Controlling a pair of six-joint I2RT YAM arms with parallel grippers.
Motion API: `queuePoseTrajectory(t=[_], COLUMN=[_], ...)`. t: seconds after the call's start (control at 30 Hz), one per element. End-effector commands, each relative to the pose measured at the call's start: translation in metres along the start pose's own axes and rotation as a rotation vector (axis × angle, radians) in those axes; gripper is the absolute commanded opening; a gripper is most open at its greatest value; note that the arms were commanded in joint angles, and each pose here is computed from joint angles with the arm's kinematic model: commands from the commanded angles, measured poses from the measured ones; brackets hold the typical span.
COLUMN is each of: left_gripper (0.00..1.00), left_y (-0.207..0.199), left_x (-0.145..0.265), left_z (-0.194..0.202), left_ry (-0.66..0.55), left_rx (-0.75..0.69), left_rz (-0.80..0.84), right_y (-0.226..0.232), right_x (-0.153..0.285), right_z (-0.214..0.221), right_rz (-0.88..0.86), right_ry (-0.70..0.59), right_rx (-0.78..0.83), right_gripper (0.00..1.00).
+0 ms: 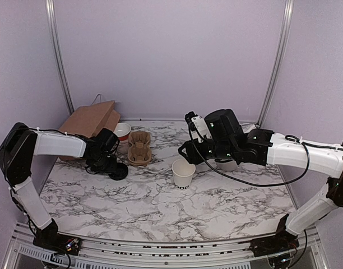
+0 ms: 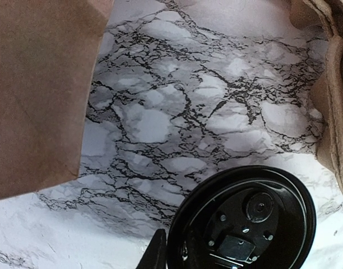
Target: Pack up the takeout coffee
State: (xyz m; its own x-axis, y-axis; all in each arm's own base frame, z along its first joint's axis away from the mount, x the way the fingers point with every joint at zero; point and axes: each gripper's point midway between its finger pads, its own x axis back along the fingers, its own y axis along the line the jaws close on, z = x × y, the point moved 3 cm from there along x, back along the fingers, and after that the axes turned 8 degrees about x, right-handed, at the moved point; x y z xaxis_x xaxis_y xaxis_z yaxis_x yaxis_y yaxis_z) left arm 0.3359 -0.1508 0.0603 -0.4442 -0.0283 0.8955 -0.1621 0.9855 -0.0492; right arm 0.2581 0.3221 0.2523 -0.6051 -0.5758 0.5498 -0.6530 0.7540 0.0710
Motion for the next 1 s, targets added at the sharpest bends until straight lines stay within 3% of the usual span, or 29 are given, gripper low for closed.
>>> queuePoseTrajectory(t=[0.0, 0.43, 0.63, 0.97], left_gripper=[0.13, 0.00, 0.00, 0.00], left_y=[0.004, 0.002, 0.000, 0.000], left_x=[0.009, 0.018, 0.020, 0.026], left_z=[-0.002, -0.002, -0.002, 0.007], left_ry=[-0.012, -0.014, -0.009, -0.005], left_rx=[-0.013, -0.027, -0.026, -0.007], left_rz=[0.005, 0.023, 0.037, 0.076], right_y=[-0.001, 0.000, 0.003, 0.069], right_x=[0.002, 0.001, -0.002, -0.047], right_z=[-0.010, -0.010, -0.010, -0.025], right_rz=[-0.005, -0.008, -0.026, -0.222], right_ry=[-0.024, -0.021, -0.017, 0.005], right_rx=[-0.015, -0.014, -0.012, -0.040], right_gripper=[0.49, 0.49, 0.49, 0.48])
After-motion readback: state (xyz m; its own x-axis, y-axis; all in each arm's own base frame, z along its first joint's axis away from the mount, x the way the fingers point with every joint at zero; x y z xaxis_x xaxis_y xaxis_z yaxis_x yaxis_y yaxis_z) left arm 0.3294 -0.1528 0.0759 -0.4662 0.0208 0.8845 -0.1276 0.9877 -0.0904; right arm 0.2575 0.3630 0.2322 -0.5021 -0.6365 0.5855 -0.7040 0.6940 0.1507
